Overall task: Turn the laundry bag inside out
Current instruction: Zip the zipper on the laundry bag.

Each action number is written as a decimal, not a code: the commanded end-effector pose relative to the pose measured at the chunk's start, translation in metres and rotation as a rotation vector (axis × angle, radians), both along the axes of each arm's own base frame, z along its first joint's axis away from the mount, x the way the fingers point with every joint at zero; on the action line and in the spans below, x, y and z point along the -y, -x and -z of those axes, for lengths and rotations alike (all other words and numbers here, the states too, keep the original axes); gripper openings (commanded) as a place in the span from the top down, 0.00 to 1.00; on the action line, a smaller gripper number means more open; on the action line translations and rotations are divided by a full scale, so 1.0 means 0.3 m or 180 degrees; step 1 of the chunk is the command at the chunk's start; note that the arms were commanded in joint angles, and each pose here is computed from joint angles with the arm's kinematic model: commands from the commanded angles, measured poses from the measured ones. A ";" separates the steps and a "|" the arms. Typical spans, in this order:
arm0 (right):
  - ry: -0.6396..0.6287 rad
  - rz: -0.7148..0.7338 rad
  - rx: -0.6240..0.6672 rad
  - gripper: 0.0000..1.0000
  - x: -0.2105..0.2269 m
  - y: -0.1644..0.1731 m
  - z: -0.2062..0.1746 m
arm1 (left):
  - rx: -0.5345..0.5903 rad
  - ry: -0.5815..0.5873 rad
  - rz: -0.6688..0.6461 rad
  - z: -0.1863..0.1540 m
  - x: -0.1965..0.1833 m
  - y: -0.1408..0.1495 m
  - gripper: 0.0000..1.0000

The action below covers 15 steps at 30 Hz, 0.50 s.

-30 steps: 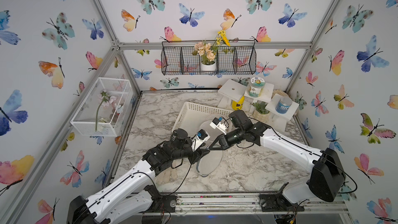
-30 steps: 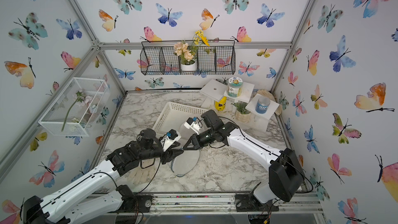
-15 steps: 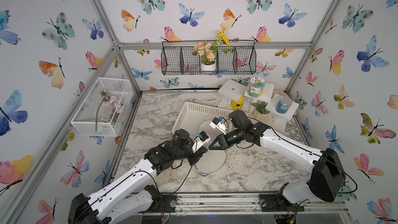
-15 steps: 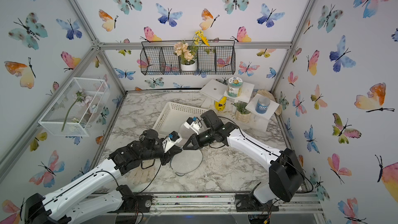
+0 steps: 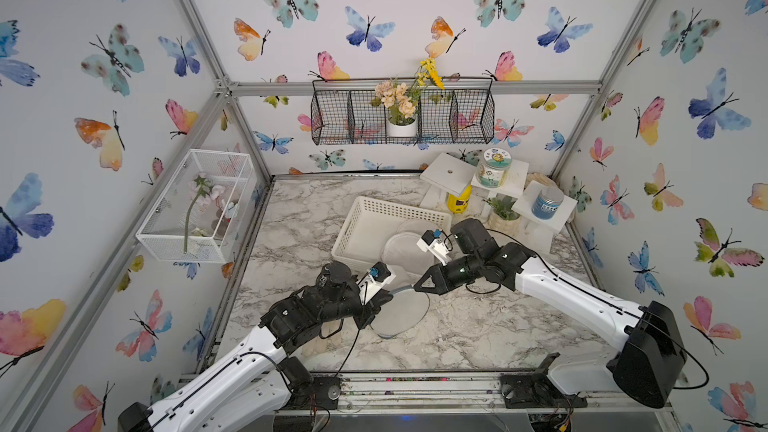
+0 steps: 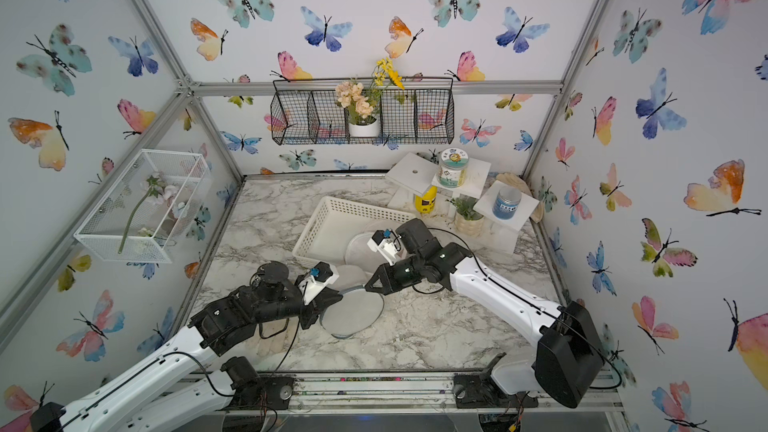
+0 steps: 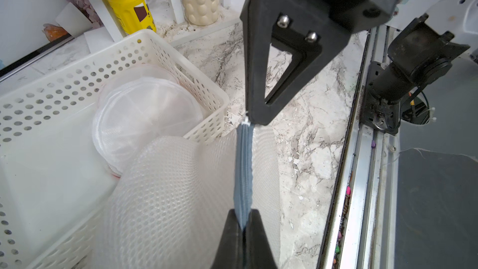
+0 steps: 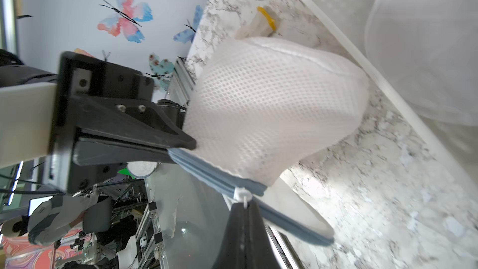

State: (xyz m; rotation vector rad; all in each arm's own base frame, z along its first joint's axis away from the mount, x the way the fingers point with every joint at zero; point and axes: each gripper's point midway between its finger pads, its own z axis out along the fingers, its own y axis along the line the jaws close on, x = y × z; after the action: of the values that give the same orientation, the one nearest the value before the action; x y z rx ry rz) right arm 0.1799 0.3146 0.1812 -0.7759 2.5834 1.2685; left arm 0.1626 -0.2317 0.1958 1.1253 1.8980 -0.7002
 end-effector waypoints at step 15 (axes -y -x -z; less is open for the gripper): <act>0.0113 -0.0325 -0.0099 0.98 -0.021 -0.001 -0.032 | 0.0091 0.0121 -0.0052 -0.050 0.004 -0.013 0.42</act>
State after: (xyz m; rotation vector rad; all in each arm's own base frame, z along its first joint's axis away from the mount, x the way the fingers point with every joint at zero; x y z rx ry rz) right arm 0.1845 0.3146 0.1727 -0.8511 2.6775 1.1970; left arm 0.1634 -0.2272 0.1918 1.0726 1.9135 -0.6993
